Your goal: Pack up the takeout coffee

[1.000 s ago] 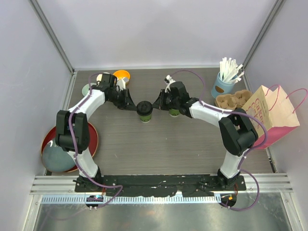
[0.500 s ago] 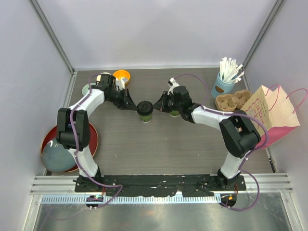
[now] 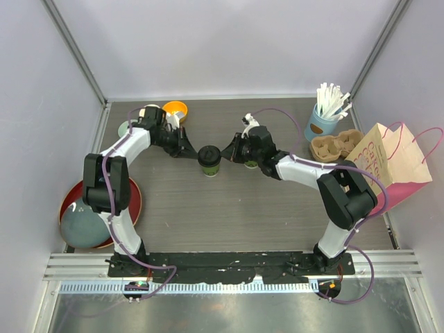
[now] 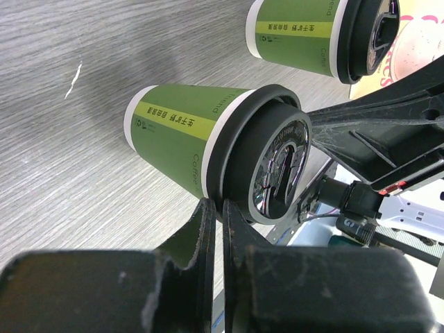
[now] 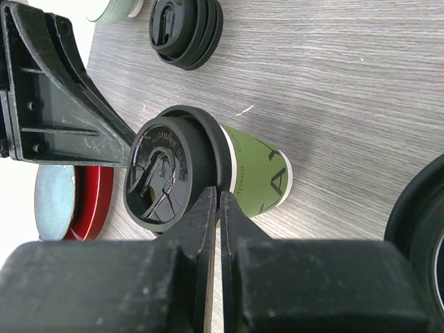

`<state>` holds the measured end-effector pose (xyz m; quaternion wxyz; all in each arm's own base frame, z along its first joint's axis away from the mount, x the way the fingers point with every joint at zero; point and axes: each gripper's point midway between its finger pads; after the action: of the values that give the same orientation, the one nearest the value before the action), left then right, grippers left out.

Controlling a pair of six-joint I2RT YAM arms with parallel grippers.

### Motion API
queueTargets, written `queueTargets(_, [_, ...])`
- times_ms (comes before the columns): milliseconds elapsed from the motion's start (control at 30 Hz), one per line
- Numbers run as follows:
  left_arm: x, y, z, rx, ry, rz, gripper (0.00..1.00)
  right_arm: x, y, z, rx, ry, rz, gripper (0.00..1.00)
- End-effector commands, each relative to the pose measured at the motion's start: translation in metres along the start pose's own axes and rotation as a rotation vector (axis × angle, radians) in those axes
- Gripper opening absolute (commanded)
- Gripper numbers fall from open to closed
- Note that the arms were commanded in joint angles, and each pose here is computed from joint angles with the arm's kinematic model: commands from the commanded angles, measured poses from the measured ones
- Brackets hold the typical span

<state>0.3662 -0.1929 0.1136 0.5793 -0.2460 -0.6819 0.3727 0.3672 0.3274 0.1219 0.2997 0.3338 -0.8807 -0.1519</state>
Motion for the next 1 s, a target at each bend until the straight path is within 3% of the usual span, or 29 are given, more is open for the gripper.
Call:
queueTargets(0, [-0.024, 0.061, 0.010, -0.035, 0.020, -0.280, 0.00, 0.010, 0.000, 0.107, 0.010, 0.356, 0.039, 0.01])
queueTargets(400, [-0.009, 0.022, -0.012, -0.140, -0.054, -0.244, 0.02, 0.016, 0.038, 0.047, 0.007, 0.166, -0.056, 0.09])
queueTargets(767, [0.003, -0.003, -0.012, -0.181, -0.072, -0.184, 0.10, 0.019, 0.046, 0.024, 0.023, 0.108, -0.081, 0.14])
queueTargets(967, [0.010, -0.016, -0.016, -0.198, -0.083, -0.165, 0.16, 0.029, 0.050, 0.014, 0.047, 0.074, -0.086, 0.24])
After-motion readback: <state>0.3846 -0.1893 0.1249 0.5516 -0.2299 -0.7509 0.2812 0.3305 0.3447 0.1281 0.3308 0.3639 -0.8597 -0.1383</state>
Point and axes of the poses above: each gripper's point midway between its finger pads, its own x axis back along the fingers, its own y axis along the line the jaws close on, z = x × y, and after that the axes turned 14 degrees about x, right-handed
